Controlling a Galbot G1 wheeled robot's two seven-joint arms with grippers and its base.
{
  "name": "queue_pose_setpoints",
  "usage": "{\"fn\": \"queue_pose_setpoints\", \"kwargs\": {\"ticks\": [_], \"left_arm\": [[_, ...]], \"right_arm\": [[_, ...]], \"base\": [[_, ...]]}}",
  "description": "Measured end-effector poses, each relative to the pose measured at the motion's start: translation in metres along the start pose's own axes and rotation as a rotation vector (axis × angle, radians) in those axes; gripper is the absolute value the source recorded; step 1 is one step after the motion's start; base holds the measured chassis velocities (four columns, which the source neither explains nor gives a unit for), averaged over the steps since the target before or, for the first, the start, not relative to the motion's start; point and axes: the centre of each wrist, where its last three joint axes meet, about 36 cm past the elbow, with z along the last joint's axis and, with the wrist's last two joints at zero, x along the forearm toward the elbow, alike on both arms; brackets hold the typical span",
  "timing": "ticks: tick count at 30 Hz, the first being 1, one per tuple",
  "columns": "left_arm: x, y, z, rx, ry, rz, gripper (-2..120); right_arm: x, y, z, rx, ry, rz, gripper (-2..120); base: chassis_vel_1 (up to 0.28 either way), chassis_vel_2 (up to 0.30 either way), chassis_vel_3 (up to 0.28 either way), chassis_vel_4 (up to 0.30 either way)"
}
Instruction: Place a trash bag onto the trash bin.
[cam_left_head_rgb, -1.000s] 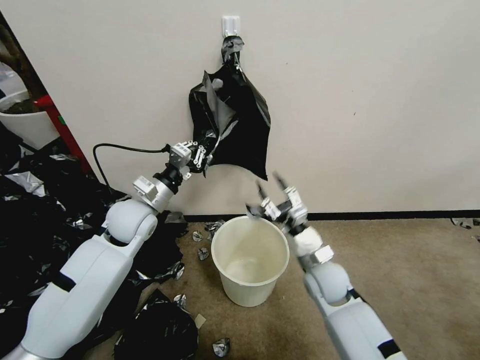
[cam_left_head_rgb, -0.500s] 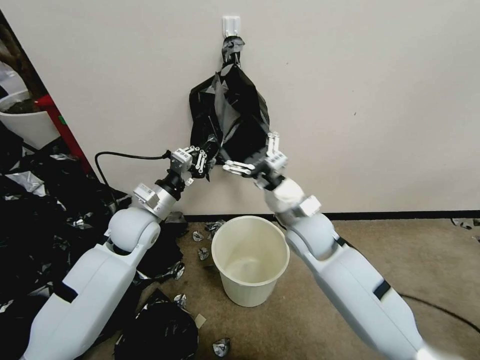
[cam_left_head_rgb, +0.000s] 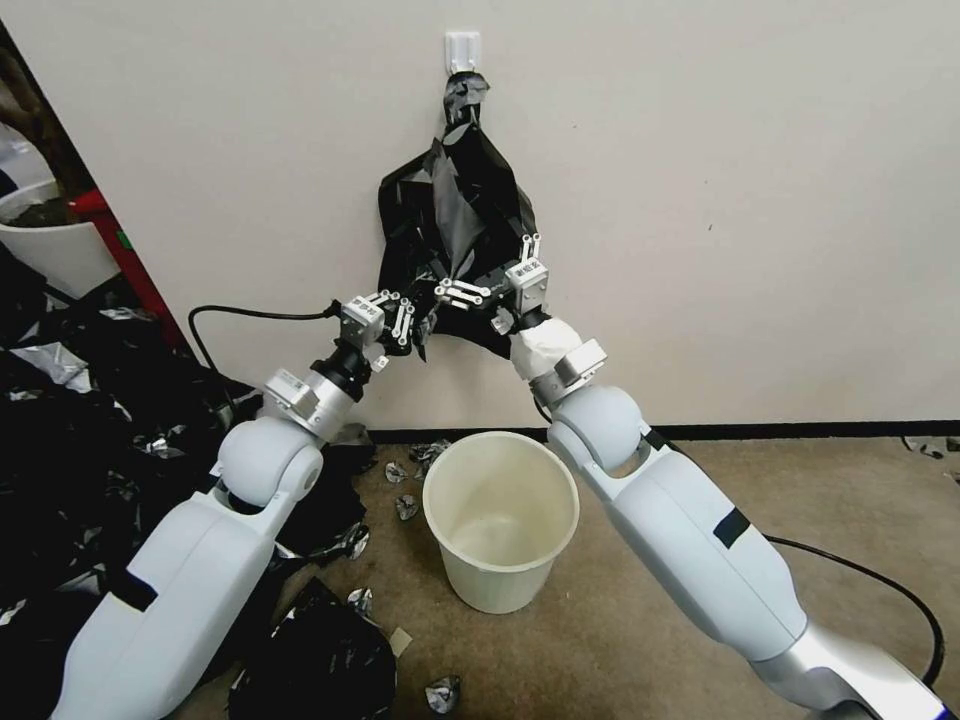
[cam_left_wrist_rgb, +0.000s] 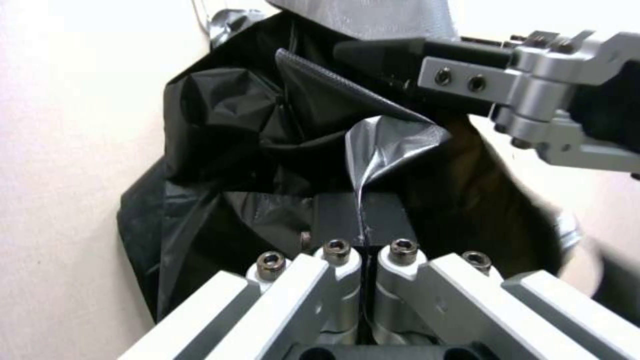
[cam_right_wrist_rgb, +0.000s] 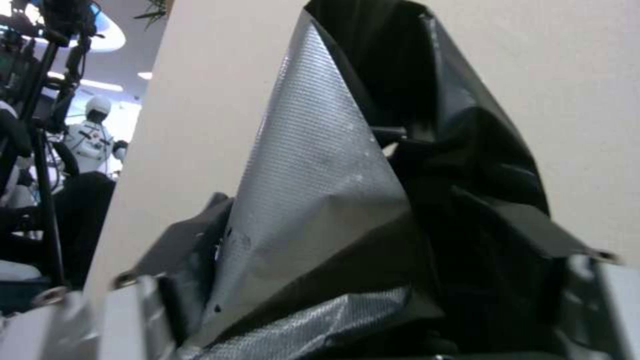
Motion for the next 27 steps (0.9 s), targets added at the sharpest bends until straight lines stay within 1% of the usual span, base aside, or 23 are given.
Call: {"fn": "queue_pose_setpoints", "kwargs": {"ticks": [1,2,4,5,7,8,12,13,16,17,20,22,23,25,26,27], "left_arm": [[0.000,0.000,-0.001,0.000,-0.002,-0.002,0],[0.000,0.000,-0.001,0.000,-0.002,-0.002,0],[0.002,0.000,-0.001,0.003,-0.003,-0.005,0],[0.002,0.000,-0.001,0.003,-0.003,-0.005,0],[0.004,0.001,-0.002,0.005,-0.005,-0.009,0],[0.004,0.001,-0.002,0.005,-0.005,-0.009,0],[0.006,0.002,-0.004,0.012,-0.008,-0.021,0],[0.006,0.002,-0.004,0.012,-0.008,-0.021,0],[0.010,0.002,-0.005,0.021,-0.011,-0.036,0],[0.010,0.002,-0.005,0.021,-0.011,-0.036,0],[0.015,0.001,-0.006,0.039,-0.013,-0.074,0],[0.016,0.001,-0.006,0.042,-0.013,-0.080,0],[0.020,-0.002,-0.006,0.061,-0.014,-0.105,0],[0.024,-0.006,-0.005,0.094,-0.017,-0.143,0],[0.024,-0.006,-0.005,0.094,-0.017,-0.143,0],[0.027,-0.009,-0.005,0.108,-0.019,-0.162,0]], "right_arm": [[0.000,-0.001,0.000,0.010,-0.004,0.002,76],[0.000,-0.001,0.000,0.010,-0.004,0.002,76],[0.000,-0.003,0.000,0.029,-0.018,0.002,65],[0.000,-0.003,0.000,0.029,-0.018,0.002,65],[-0.001,-0.003,0.002,0.033,-0.031,0.000,53],[-0.001,-0.003,0.002,0.033,-0.031,0.000,53],[-0.003,-0.003,0.006,0.034,-0.043,0.014,35],[-0.003,-0.003,0.006,0.034,-0.043,0.014,35],[-0.001,0.000,0.006,0.024,-0.048,0.043,21],[-0.001,0.000,0.006,0.024,-0.048,0.043,21],[0.010,0.009,0.004,-0.008,-0.049,0.094,6],[0.012,0.010,0.004,-0.014,-0.048,0.102,4],[0.020,0.016,0.002,-0.039,-0.036,0.135,0],[0.032,0.022,-0.003,-0.077,-0.018,0.192,0],[0.032,0.022,-0.003,-0.077,-0.018,0.192,0],[0.038,0.026,-0.007,-0.099,-0.010,0.221,0]], "base": [[0.000,0.000,0.000,0.000],[0.000,0.000,0.000,0.000],[0.000,0.000,0.000,0.000],[0.000,0.000,0.000,0.000],[0.000,0.000,0.000,0.000],[0.000,0.000,0.000,0.000],[0.000,0.000,0.000,0.000],[0.000,0.000,0.000,0.000],[0.000,0.000,0.000,0.000],[0.000,0.000,0.000,0.000],[0.000,0.000,0.000,0.000],[0.000,0.000,0.000,0.000],[0.000,0.000,0.000,0.000],[0.000,0.000,0.000,0.000],[0.000,0.000,0.000,0.000],[0.000,0.000,0.000,0.000]]}}
